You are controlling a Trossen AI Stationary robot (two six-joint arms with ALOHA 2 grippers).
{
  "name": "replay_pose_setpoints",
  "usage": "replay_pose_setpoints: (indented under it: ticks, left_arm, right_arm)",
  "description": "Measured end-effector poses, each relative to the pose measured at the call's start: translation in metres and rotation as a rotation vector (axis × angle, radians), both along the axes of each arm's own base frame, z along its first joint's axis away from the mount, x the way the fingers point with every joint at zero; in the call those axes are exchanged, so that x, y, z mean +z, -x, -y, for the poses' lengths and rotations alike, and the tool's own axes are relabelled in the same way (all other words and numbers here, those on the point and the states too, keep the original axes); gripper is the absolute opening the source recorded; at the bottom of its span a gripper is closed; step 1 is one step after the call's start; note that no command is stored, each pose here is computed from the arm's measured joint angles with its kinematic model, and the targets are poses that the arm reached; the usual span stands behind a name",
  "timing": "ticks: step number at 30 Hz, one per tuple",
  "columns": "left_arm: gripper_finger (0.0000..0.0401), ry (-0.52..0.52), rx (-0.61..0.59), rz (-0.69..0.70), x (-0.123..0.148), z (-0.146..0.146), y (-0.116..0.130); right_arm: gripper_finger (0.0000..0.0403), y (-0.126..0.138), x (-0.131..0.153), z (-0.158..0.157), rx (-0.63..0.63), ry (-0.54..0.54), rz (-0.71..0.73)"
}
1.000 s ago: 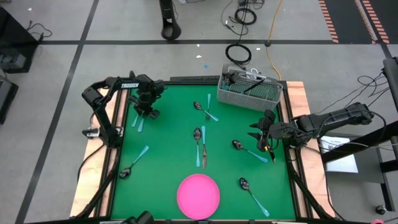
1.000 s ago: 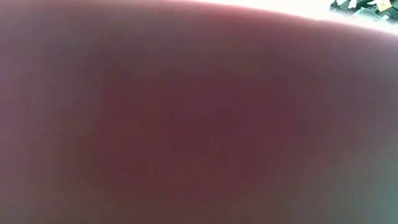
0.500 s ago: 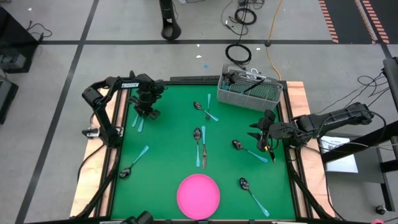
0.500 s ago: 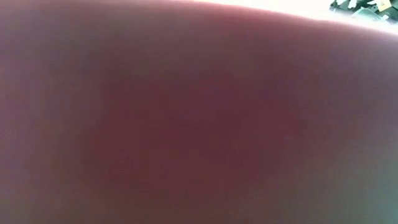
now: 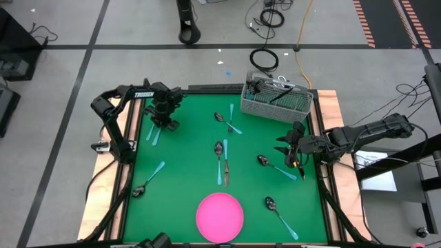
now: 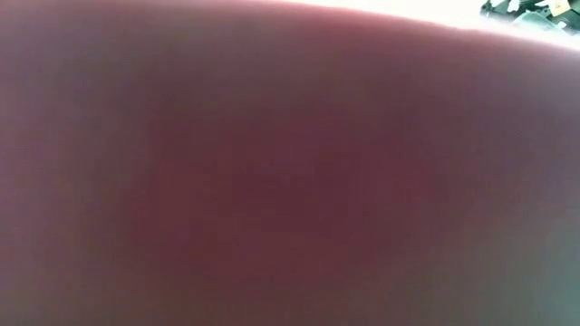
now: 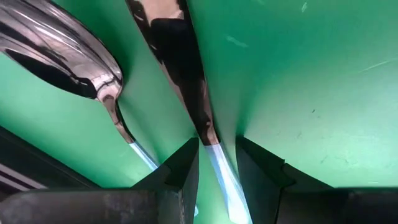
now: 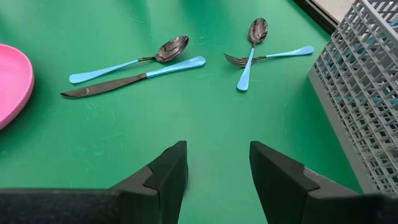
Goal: Sort silverware
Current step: Put the blue knife into the utensil holder
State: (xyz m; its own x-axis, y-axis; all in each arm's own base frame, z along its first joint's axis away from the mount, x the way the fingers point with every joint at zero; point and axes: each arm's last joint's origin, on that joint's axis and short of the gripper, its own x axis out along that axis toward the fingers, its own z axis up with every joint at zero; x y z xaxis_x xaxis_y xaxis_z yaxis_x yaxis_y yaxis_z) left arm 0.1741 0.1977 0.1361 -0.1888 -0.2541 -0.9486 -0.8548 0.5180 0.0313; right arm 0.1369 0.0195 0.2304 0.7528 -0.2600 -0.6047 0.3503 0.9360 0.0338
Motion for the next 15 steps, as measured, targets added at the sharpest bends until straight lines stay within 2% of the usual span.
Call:
replay_pose_setpoints:
  ticks: [9, 15]
  left_arm:
    - [0.0106, 0.019, -0.007, -0.016, -0.013, 0.001, 0.001]
    - [0.0056, 0.023, -0.024, -0.009, -0.013, 0.001, 0.001]
  right_arm:
    - [0.0164, 0.0, 0.0, 0.0, 0.001, -0.001, 0.0]
    - [0.0164, 0.0, 0.0, 0.0, -0.001, -0.005, 0.005]
